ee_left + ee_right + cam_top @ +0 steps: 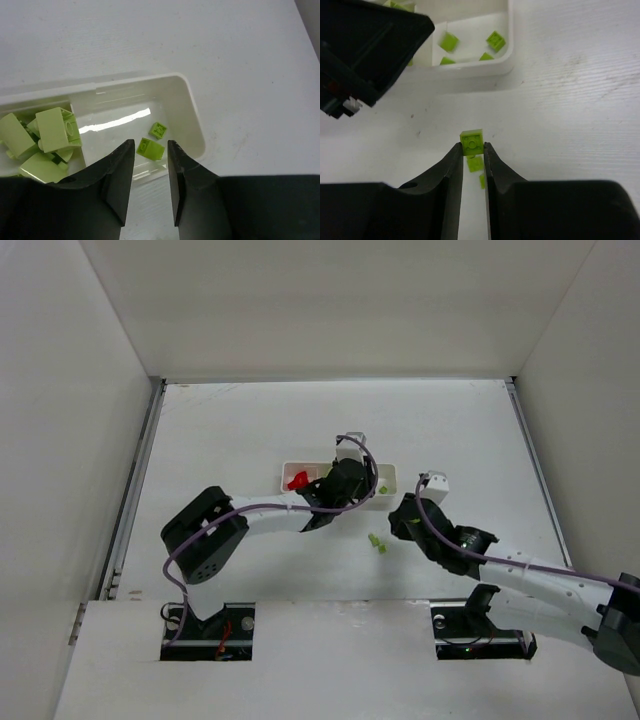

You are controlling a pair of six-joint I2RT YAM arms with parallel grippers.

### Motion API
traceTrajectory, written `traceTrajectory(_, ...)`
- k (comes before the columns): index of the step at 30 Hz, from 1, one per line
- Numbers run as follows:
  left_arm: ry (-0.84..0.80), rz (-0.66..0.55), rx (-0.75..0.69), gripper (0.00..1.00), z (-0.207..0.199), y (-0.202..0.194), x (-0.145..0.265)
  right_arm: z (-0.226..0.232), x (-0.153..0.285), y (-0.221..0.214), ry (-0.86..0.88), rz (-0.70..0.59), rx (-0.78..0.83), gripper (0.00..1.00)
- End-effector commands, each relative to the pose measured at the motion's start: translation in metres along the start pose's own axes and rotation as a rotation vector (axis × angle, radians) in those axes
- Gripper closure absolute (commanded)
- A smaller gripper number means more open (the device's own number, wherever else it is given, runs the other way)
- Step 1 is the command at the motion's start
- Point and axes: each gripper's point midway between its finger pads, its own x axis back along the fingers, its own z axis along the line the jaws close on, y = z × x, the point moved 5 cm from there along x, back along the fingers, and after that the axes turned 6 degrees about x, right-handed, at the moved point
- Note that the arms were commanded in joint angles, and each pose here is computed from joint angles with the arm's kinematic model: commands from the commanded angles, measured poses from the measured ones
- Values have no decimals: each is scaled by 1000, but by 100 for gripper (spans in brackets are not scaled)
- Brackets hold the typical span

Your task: Sort the legos into containers by color

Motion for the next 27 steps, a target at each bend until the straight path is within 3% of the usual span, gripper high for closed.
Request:
traceTrajectory(1, -33, -34, 9, 66, -13, 17, -4, -6, -6, 20, -16, -57, -4, 82)
traceTrajectory(5, -30, -68, 22, 57, -11, 28, 8, -3, -21, 43, -14, -93, -19, 82)
traceTrajectory(10, -41, -113, 30, 62, -7, 40, 42, 12, -47, 65, 10, -123, -27, 82)
traceTrajectory(21, 32, -5, -22, 64, 13, -42, 102, 31, -100, 83, -34, -109, 37, 81)
traceTrajectory(23, 31, 9, -24, 63, 10, -51, 103, 32, -104, 85, -43, -110, 37, 75)
traceTrajectory(27, 27, 32, 2, 60, 0, -63, 96, 27, -98, 88, -68, -137, 35, 53)
